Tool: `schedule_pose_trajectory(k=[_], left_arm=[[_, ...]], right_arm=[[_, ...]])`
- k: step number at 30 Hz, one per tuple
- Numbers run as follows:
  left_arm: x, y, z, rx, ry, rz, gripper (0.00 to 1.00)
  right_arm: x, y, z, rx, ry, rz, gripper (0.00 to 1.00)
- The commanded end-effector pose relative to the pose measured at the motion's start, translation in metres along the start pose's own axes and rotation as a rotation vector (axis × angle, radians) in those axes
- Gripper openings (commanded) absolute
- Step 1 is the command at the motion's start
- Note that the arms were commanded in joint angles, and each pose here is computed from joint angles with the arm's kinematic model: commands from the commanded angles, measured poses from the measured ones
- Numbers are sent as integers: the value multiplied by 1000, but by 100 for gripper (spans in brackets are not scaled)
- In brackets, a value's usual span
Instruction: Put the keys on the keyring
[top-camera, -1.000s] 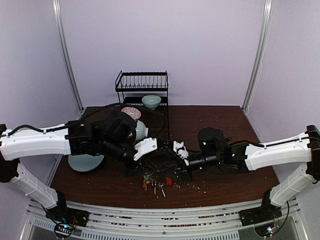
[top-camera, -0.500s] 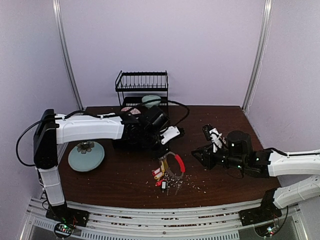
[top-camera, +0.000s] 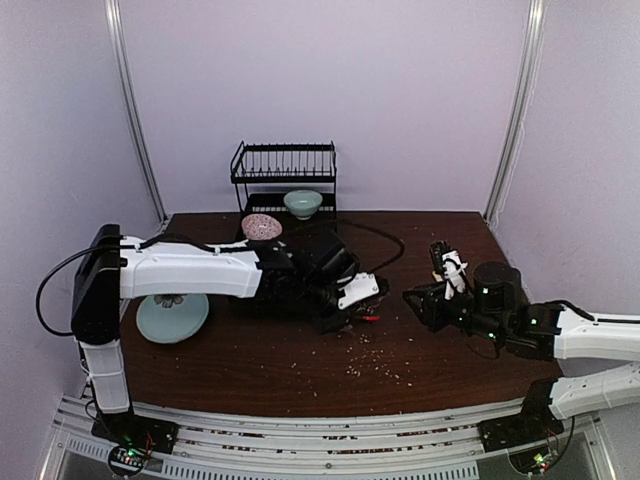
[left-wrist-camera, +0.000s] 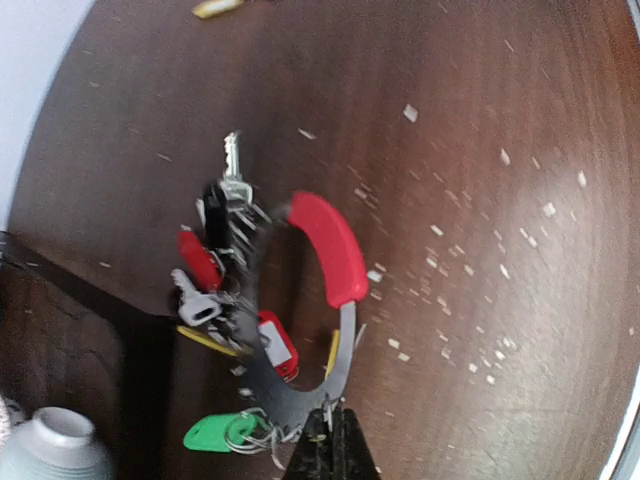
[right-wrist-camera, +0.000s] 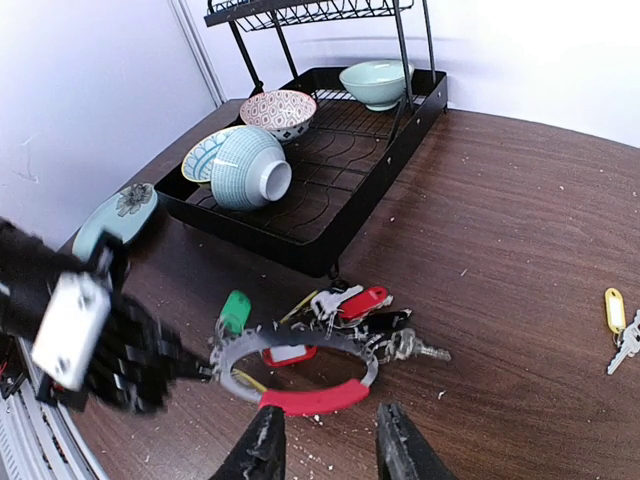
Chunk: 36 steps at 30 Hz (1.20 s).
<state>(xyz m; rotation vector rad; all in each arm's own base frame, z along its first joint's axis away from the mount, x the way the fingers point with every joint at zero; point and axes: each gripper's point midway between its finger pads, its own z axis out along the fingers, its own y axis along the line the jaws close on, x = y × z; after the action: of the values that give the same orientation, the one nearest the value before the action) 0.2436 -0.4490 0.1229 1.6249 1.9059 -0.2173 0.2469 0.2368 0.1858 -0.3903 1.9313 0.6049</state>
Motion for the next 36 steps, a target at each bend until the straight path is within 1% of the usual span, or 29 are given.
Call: schedule_pose_trajectory(k=[1, 5, 7, 9, 12, 14, 17, 19, 20, 23, 27, 29, 33, 36], left_arm=[[46, -39, 23, 85, 82, 22, 0], [91, -66, 31, 141, 135, 15, 0], [105, -76, 33, 169, 158, 12, 0], [116, -83, 33, 188, 172, -3, 0], [125, -90, 32, 213, 169, -15, 0], [129, -93, 33, 226, 176, -17, 0], [133, -90, 33, 221, 185, -33, 0], [127, -86, 28, 242, 151, -71, 0], [124, -85, 25, 253, 125, -87, 0], [114, -87, 18, 281, 54, -86, 8], [120, -92, 25, 292, 53, -107, 8], [124, -92, 27, 280, 50, -123, 9], [123, -84, 18, 229, -21, -150, 16], [127, -80, 13, 198, -70, -162, 14]], right_arm=[[6, -4, 3, 13, 17, 10, 32], [9, 8, 8, -50, 35, 15, 32], [13, 20, 12, -109, 62, 8, 33], [17, 38, 15, -205, 101, -5, 33], [20, 62, 14, -334, 134, -4, 34], [22, 67, 18, -361, 146, -1, 34], [31, 76, 21, -410, 199, -10, 34], [38, 85, 18, -472, 220, -34, 34], [41, 91, 15, -518, 219, -55, 34], [51, 102, 3, -637, 179, -168, 37], [56, 97, 11, -623, 95, -349, 38], [64, 97, 18, -632, 94, -420, 38], [80, 110, 23, -746, 116, -515, 39], [91, 114, 27, -796, 118, -572, 40]])
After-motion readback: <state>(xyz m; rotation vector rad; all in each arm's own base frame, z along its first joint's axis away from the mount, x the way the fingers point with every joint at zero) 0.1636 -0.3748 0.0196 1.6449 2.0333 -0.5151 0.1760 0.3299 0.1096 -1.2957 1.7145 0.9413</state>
